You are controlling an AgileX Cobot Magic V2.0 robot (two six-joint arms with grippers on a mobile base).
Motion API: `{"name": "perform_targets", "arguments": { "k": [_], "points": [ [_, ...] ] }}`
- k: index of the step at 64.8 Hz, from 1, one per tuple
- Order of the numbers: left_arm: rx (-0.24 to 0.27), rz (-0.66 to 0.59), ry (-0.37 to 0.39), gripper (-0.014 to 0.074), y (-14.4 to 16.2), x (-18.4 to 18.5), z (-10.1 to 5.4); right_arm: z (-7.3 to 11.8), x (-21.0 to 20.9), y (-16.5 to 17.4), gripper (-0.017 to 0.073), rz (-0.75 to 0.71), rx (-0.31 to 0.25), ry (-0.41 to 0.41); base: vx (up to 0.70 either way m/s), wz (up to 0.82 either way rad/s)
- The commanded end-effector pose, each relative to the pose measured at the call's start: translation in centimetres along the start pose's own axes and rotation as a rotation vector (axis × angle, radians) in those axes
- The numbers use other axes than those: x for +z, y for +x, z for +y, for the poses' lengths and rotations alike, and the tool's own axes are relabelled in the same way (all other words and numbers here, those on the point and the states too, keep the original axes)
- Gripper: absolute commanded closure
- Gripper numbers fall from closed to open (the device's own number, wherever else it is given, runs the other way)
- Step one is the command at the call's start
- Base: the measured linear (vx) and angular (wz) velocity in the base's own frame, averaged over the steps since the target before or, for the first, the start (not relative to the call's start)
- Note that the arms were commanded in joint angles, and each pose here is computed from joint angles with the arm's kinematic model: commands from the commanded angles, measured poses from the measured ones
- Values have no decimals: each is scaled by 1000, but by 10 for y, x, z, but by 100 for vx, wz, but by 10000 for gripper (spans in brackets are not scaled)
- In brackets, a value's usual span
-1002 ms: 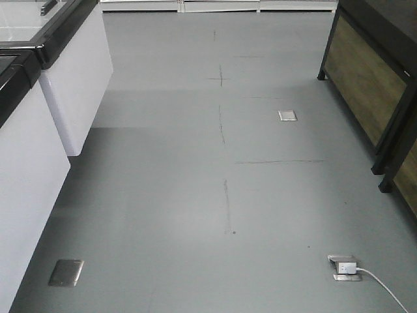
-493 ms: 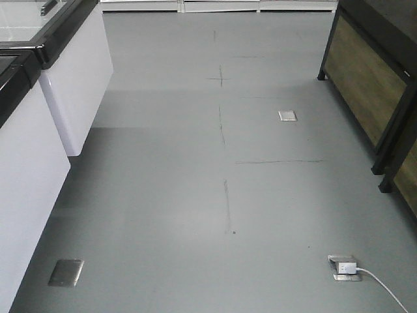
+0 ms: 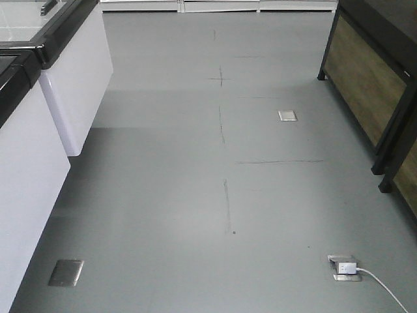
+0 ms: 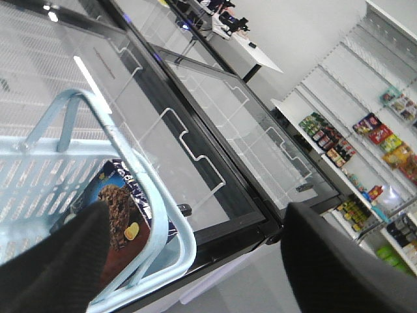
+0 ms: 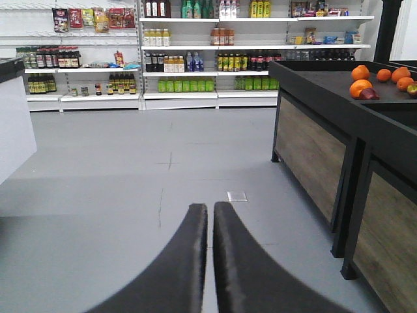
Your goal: Left arm holds basket, right arm returns cookies
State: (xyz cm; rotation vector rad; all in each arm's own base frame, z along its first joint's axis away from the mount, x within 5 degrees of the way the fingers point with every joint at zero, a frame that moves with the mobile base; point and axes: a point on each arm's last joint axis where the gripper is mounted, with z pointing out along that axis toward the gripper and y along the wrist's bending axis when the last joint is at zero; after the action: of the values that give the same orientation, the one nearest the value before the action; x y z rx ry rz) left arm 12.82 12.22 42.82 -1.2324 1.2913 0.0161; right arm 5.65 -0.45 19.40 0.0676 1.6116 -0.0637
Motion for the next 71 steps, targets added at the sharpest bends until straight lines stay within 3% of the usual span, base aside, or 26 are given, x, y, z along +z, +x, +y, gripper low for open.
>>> {"name": "perform_targets", "arguments": {
  "k": [1,14,22,30,45,52,64,71],
  "points": [
    [-109,-56,45,98,-9,9,-6,0,0,-1,565,-63,-12,5,0,0],
    [-340,-40,-1,101,-6,41,4,0,0,-1,565,-63,-12,5,0,0],
    [-427,-51,6,101,-6,57,7,0,0,-1,565,-63,-12,5,0,0],
    [-455,-48,6,102,-3,75,10,0,0,-1,565,-63,-12,5,0,0],
    [-453,-115,125,102,-6,97,7,0,0,-1,565,-63,-12,5,0,0],
    [-455,-98,97,102,-3,101,10,0,0,-1,565,-63,-12,5,0,0],
    [-459,-32,-14,120,5,101,18,0,0,-1,565,-63,-12,5,0,0],
    [-459,-24,-27,130,6,102,19,0,0,-1,565,-63,-12,5,0,0]
  ]
}}
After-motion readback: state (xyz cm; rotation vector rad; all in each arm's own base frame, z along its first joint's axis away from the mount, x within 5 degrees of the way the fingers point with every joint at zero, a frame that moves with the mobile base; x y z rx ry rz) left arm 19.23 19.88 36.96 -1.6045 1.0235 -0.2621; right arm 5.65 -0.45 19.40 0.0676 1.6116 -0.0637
